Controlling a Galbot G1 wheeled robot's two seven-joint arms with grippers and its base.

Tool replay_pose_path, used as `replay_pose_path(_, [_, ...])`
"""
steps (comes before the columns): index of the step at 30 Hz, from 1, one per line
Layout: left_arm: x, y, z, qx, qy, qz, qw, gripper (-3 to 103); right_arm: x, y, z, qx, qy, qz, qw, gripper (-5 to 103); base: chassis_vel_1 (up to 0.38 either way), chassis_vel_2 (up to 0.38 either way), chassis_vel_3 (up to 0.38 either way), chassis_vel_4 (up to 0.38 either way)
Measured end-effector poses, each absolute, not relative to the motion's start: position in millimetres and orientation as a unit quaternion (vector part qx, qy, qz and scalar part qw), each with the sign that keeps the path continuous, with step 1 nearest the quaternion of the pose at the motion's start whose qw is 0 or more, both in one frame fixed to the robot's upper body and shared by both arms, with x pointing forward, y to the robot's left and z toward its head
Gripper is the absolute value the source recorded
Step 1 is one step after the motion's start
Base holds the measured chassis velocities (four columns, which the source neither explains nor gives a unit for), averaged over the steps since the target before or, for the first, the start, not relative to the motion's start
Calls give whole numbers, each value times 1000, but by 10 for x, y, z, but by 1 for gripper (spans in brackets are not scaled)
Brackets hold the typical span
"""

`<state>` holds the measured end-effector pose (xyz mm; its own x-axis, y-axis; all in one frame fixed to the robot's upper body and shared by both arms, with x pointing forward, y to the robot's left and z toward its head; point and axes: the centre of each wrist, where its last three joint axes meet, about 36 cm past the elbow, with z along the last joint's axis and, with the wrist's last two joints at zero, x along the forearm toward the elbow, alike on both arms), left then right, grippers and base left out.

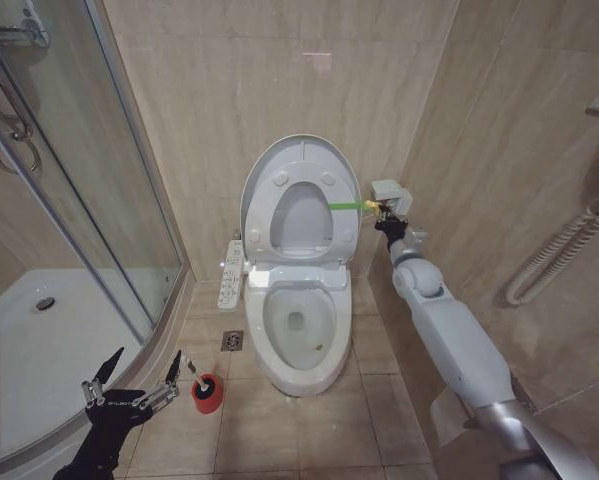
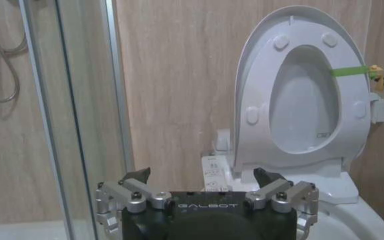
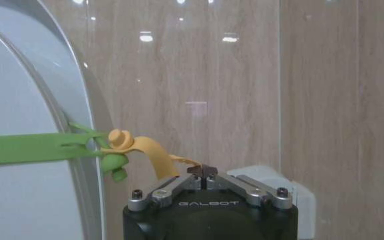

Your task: Open the toilet lid, clean the toilet bowl with a toilet brush, close the toilet lid, and flush.

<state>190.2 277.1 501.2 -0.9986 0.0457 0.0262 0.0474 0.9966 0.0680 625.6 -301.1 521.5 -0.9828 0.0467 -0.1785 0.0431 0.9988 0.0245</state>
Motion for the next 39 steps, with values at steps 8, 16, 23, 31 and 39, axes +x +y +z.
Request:
replay_pose_path(8, [1902, 2771, 5012, -23, -999, -34, 12, 100, 6482, -2974, 5383, 26, 994, 5, 103, 0, 0, 0, 0, 0])
replay_pose_path(16, [1902, 2771, 5011, -23, -999, -34, 12, 100, 6610, -2893, 5485, 23, 994, 3, 109, 0, 0, 0, 0, 0])
replay_pose_path(23, [1902, 2771, 5011, -23, -999, -34, 12, 100, 6722, -2778, 5578, 21, 994, 1, 111, 0, 0, 0, 0, 0])
replay_pose_path(31, [1902, 2771, 5012, -23, -999, -34, 12, 100, 6741, -2754, 5584, 21, 994, -5, 110, 0, 0, 0, 0, 0])
replay_pose_path(39, [1902, 2771, 5011, -23, -999, -34, 12, 100, 6725, -2832, 5615, 25, 993, -12, 112, 0, 0, 0, 0, 0])
